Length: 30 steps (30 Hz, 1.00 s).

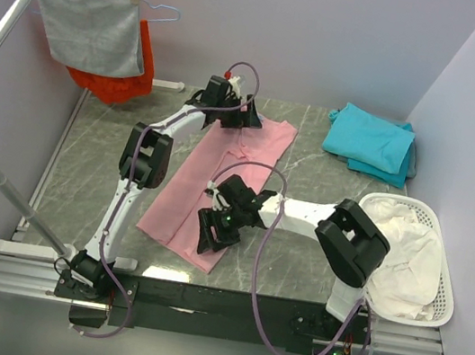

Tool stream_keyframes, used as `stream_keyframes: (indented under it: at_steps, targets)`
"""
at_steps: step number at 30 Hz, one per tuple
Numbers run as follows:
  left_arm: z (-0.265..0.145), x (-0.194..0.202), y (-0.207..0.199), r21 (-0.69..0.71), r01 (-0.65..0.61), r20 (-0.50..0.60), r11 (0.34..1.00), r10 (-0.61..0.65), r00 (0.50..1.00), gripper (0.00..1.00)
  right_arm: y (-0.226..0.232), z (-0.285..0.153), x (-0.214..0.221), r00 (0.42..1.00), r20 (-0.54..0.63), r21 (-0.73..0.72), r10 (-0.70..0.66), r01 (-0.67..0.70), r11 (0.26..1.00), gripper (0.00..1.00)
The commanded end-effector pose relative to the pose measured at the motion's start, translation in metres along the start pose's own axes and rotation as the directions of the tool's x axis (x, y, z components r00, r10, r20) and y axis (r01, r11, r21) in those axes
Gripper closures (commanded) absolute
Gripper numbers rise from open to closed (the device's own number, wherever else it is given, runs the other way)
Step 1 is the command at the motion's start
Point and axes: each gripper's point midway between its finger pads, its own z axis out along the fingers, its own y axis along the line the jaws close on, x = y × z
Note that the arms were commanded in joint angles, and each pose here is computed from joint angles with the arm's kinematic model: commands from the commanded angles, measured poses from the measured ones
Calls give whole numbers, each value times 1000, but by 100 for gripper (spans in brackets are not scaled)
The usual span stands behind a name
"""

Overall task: Fold and stack the t-shirts
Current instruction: Rotate the tshirt 90 degrees

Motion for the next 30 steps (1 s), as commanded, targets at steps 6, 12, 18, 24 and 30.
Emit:
stream_keyframes:
  at_steps: [6, 12, 18, 24, 30]
  targets:
    - [-19, -22, -3, -72, 36, 78, 997, -30, 996, 1, -47, -4, 83, 979, -192, 210, 62, -21, 977, 32]
    - [-22, -26, 10, -173, 82, 106, 982, -65, 992, 1, -61, -10, 97, 974, -195, 272, 115, -59, 960, 32]
    - [-42, -24, 42, -351, 126, 152, 928, -76, 985, 0, -85, -27, 105, 976, -144, 402, 160, -90, 911, 31]
    - [-55, -29, 41, -371, 145, 190, 917, -78, 979, 0, -92, -47, 96, 987, -88, 465, 132, -77, 882, 31]
    - [-51, -67, -7, -210, 76, 213, 975, -30, 976, 1, -63, -95, 37, 987, 158, 470, -34, -45, 882, 30]
